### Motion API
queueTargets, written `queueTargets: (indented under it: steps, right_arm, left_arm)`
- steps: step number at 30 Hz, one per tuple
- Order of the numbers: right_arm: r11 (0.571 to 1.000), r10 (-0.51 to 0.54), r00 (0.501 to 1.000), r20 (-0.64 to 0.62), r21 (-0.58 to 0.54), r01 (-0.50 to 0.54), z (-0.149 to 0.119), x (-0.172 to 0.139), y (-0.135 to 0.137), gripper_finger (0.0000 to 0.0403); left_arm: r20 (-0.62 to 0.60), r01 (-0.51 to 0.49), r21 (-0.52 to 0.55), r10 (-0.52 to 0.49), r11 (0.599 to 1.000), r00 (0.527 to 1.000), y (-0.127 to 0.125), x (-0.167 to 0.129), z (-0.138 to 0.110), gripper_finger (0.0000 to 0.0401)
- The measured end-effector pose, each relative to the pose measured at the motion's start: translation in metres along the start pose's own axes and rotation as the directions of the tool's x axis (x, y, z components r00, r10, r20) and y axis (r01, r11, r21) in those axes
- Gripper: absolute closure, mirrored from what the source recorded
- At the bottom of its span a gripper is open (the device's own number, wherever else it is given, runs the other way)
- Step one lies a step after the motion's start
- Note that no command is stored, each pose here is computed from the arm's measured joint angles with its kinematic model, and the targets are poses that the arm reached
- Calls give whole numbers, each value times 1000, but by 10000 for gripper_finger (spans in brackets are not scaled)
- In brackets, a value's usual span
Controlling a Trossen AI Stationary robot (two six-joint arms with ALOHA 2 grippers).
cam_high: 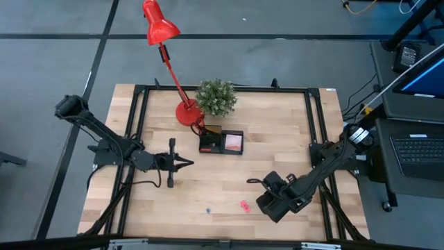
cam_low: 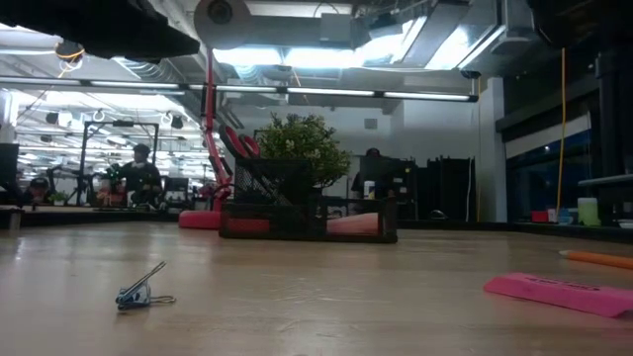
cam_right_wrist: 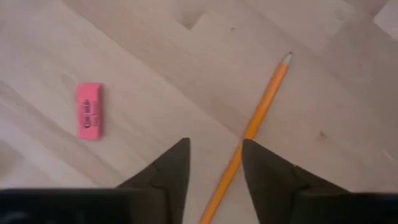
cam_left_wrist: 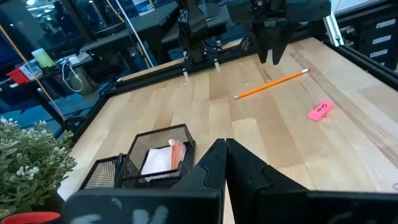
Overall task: Pick and place office supplies into organizer
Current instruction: Put the orange pencil into the black desk organizer
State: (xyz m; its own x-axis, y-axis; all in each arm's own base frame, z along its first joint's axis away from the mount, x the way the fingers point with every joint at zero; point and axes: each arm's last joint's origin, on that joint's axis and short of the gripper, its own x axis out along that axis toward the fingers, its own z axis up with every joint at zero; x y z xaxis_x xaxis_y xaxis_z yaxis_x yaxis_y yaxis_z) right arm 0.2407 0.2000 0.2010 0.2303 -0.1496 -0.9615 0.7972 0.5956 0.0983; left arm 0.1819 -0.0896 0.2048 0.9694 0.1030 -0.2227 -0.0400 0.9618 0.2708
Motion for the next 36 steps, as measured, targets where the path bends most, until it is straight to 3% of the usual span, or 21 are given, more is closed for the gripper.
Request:
queueTargets:
  steps: [7,11,20,28,36]
  right_arm:
    - [994,-111,994,-8,-13,111,-2,18,-1,208]
    - [986,-150,988,-31,64,151,0,28,0,205]
    - [975,-194,975,-105,89,203,5,43,2,213]
    - [963,-204,972,-118,152,221,7,56,-6,214]
    - [973,-145,982,-121,163,164,1,77,-17,214]
  left_arm:
    - [-8,2,-7,-2,1000,1000,0,0,-1,399]
    - [-8,1,-18,-2,1000,1000,0,0,-1,399]
    - [-6,2,-21,-2,1000,1000,0,0,-1,399]
    - [-1,52,-22,-52,998,999,-2,0,-1,399]
    - [-4,51,-20,-51,998,999,-2,0,-1,398]
